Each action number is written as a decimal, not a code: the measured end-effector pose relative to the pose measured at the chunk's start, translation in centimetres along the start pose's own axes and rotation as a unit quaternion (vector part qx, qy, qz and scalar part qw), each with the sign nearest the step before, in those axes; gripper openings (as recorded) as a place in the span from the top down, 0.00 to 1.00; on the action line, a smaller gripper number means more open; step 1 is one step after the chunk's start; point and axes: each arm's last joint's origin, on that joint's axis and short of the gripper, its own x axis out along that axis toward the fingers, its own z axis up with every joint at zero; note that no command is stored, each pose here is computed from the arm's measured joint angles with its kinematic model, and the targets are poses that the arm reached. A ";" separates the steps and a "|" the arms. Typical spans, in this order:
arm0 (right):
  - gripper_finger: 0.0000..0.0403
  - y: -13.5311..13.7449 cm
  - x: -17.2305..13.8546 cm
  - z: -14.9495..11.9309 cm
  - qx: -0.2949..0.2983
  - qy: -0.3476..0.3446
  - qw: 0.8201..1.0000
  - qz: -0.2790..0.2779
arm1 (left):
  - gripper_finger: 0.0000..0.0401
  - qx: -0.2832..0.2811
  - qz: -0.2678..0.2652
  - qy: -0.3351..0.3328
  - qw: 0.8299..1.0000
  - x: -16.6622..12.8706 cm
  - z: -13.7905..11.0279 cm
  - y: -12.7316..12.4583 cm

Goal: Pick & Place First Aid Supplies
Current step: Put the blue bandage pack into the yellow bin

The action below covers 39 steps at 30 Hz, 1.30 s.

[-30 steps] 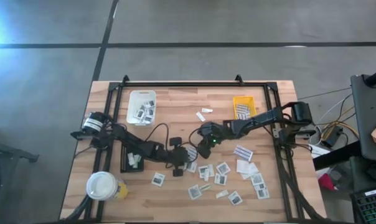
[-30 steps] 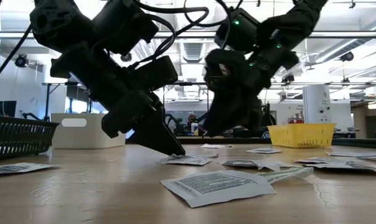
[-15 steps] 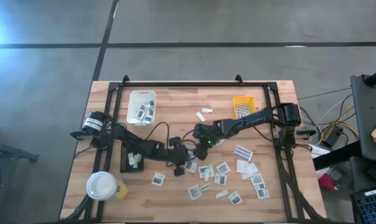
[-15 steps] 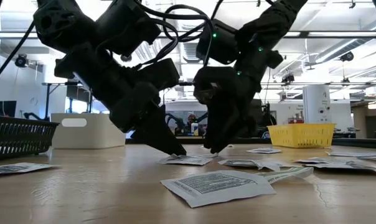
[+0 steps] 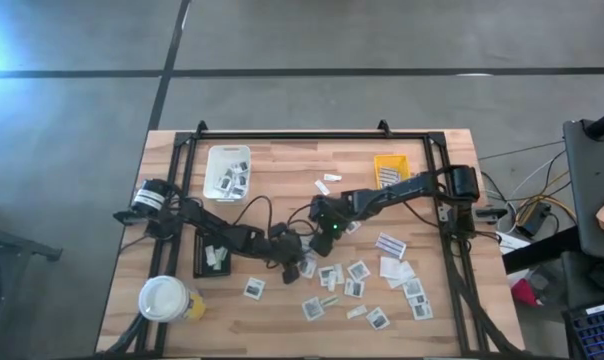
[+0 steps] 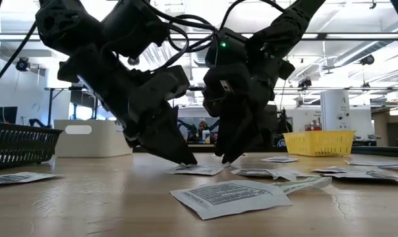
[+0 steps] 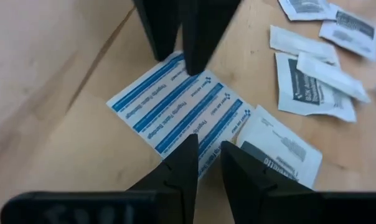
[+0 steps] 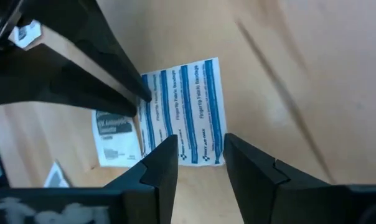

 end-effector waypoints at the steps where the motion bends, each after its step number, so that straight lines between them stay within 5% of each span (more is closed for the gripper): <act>1: 0.67 0.0 0.0 0.0 0.002 0.003 1.000 0.003 | 0.79 -0.006 -0.003 0.002 1.000 0.0 0.0 0.0; 15: 0.69 -0.1 0.1 -0.6 0.031 0.049 0.998 0.036 | 0.79 -0.064 -0.026 0.022 0.997 0.0 -0.1 -0.1; 39: 0.72 -0.1 0.9 -0.2 0.070 0.014 0.997 0.035 | 0.79 -0.040 -0.033 0.013 0.999 0.0 0.0 -0.2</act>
